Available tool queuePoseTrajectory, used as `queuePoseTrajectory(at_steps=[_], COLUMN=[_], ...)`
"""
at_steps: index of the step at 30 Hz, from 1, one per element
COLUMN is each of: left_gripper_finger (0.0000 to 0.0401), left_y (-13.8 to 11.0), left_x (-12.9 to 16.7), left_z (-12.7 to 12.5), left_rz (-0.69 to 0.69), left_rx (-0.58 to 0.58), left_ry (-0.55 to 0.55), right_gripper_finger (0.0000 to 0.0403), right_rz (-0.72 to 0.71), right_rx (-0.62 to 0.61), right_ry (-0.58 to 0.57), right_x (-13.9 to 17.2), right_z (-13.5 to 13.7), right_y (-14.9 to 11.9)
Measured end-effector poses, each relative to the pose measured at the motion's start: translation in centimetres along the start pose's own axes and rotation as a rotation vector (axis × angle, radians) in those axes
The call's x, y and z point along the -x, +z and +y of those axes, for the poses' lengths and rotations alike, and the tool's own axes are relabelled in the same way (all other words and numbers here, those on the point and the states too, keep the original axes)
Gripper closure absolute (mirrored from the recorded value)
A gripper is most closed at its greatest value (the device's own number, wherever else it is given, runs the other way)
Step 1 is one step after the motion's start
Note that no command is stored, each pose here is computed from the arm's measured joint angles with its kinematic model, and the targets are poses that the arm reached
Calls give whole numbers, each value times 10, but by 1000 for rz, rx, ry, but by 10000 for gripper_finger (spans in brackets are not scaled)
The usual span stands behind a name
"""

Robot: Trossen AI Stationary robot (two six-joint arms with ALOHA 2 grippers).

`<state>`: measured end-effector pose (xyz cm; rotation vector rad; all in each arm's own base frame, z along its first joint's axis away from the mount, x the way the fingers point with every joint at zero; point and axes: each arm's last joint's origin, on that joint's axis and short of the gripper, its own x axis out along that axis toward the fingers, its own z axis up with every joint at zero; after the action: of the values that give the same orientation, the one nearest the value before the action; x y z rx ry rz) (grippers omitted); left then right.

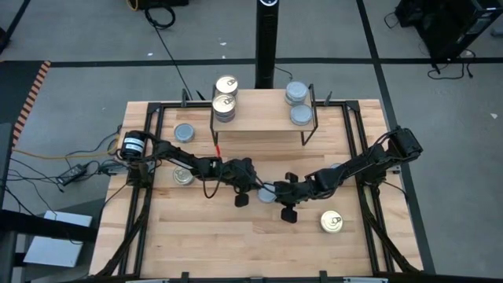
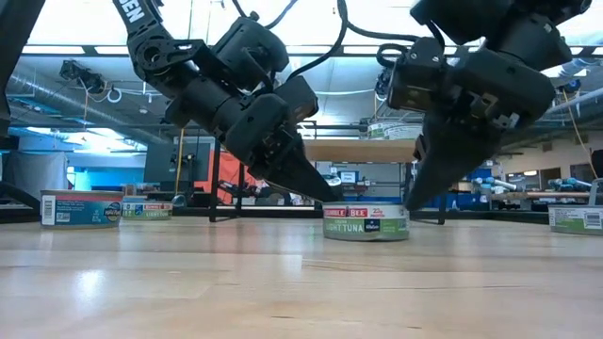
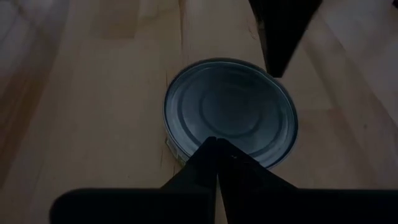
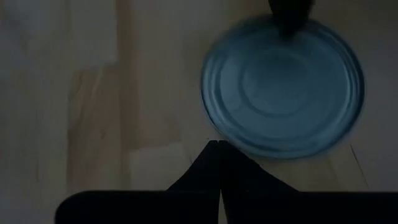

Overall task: Stack canned seafood by type on shelf
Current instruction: Stack the green tuna can on the bottom green tuna can on the shelf

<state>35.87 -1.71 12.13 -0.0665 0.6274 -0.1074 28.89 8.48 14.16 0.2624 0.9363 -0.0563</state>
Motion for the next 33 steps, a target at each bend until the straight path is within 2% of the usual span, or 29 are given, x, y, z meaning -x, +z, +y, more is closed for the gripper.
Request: queuePoseTrajectory(at_steps=[5, 8, 16, 27, 33], left_gripper_finger=[383, 383, 383, 383, 383], left_y=[7, 18, 20, 19, 16], left_x=[14, 25, 28, 28, 28], left_z=[-2, -3, -4, -5, -4], left_rz=[16, -23, -23, 1, 30], left_rx=[-22, -29, -30, -56, -47], left_ry=[3, 2, 4, 27, 54], right_gripper_finger=[392, 392, 392, 392, 392], right_rz=[71, 79, -4, -148, -179], right_rx=[13, 17, -6, -35, 11], right_ry=[-32, -65, -97, -30, -67], right_x=[3, 6, 3, -3, -3], right_z=[2, 5, 5, 2, 4], right_y=[-3, 2, 4, 0, -2])
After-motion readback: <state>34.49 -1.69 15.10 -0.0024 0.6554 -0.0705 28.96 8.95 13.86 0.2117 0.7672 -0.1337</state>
